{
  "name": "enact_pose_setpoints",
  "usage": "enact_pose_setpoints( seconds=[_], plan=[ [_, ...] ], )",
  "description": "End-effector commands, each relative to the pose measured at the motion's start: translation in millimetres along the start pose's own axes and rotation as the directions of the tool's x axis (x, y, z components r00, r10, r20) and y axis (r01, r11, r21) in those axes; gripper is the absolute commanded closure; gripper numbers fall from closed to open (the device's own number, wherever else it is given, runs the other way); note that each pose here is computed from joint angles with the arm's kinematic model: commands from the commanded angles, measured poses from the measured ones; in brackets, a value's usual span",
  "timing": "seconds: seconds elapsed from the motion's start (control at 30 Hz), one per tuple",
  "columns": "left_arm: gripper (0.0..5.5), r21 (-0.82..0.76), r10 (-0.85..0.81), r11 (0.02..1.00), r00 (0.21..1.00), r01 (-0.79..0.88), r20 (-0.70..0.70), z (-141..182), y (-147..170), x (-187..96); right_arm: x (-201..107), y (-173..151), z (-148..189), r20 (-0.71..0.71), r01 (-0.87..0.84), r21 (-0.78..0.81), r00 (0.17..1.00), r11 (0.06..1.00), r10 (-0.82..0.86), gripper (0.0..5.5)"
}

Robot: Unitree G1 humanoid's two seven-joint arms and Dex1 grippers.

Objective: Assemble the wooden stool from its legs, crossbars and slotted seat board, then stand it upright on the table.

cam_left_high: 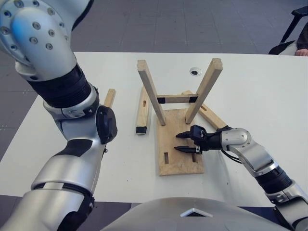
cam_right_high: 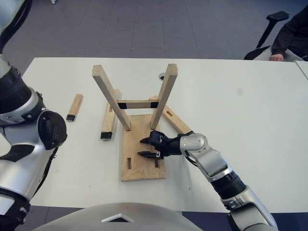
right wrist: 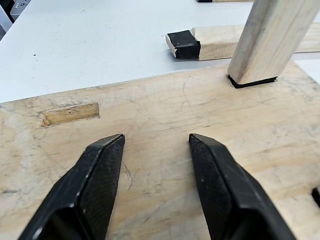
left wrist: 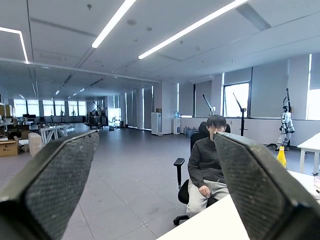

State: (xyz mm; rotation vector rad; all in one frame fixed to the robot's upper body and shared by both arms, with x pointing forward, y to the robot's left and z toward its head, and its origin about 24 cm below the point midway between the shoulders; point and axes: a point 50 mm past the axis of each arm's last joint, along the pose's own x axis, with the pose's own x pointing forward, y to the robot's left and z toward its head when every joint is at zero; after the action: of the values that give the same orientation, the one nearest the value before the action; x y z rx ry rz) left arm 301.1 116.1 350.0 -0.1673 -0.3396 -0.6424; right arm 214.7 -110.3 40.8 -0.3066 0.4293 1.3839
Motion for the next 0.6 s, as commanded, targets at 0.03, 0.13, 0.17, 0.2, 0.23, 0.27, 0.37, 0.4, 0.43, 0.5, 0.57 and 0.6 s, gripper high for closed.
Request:
enact_pose_setpoints(
  seconds=[0.03,0.13,0.17,0.2,0.23,0.27,0.37,0.4,0.43,0.5,0.57,0.6],
  plan=[
    [1.28,-0.264,-0.051,0.962,0.906,-0.068,-0.420,-128,-14,-38,-1,10,-32,-0.150,0.003,0.091,0.989,0.996,0.011,3.10],
    [1.28,-0.353,-0.127,0.931,0.826,-0.092,-0.549,-176,-39,-68,-1,9,-31,-0.150,0.010,0.091,0.989,0.996,0.004,3.10],
    [1.28,-0.354,-0.115,0.930,0.832,-0.101,-0.542,-178,-39,-69,-1,9,-31,-0.150,0.012,0.090,0.989,0.996,0.002,3.10],
    [1.28,-0.351,-0.095,0.930,0.850,-0.110,-0.518,-175,-36,-67,-1,8,-30,-0.151,0.013,0.091,0.989,0.996,0.001,3.10],
    [1.28,-0.354,-0.077,0.928,0.873,-0.114,-0.482,-169,-32,-63,-1,8,-31,-0.151,0.014,0.091,0.989,0.996,0.000,3.10],
    [1.28,-0.341,-0.046,0.933,0.903,-0.113,-0.427,-158,-27,-56,-1,9,-31,-0.152,0.015,0.096,0.988,0.995,0.000,3.10],
    [1.28,-0.334,0.019,0.939,0.981,-0.085,-0.194,-110,-8,-27,-1,14,-34,-0.155,0.010,0.113,0.988,0.994,0.007,3.10],
    [1.28,-0.330,0.042,0.941,0.996,-0.067,-0.083,-84,0,-15,-2,14,-35,-0.164,0.011,0.120,0.987,0.993,0.008,3.10],
    [1.28,-0.315,0.059,0.948,0.998,-0.050,0.018,-56,8,-6,-2,14,-38,-0.176,0.015,0.129,0.984,0.992,0.008,3.10],
    [1.28,-0.281,0.082,0.960,0.974,-0.020,0.212,1,19,3,0,6,-46,-0.195,0.060,0.172,0.981,0.983,-0.026,3.10],
    [1.28,-0.245,0.080,0.969,0.941,0.003,0.330,40,20,0,2,-5,-58,-0.229,0.109,0.198,0.971,0.974,-0.062,3.10],
    [1.28,-0.240,0.083,0.971,0.930,0.006,0.359,51,20,-3,2,-14,-63,-0.247,0.140,0.198,0.965,0.970,-0.089,3.10]
  ],
)
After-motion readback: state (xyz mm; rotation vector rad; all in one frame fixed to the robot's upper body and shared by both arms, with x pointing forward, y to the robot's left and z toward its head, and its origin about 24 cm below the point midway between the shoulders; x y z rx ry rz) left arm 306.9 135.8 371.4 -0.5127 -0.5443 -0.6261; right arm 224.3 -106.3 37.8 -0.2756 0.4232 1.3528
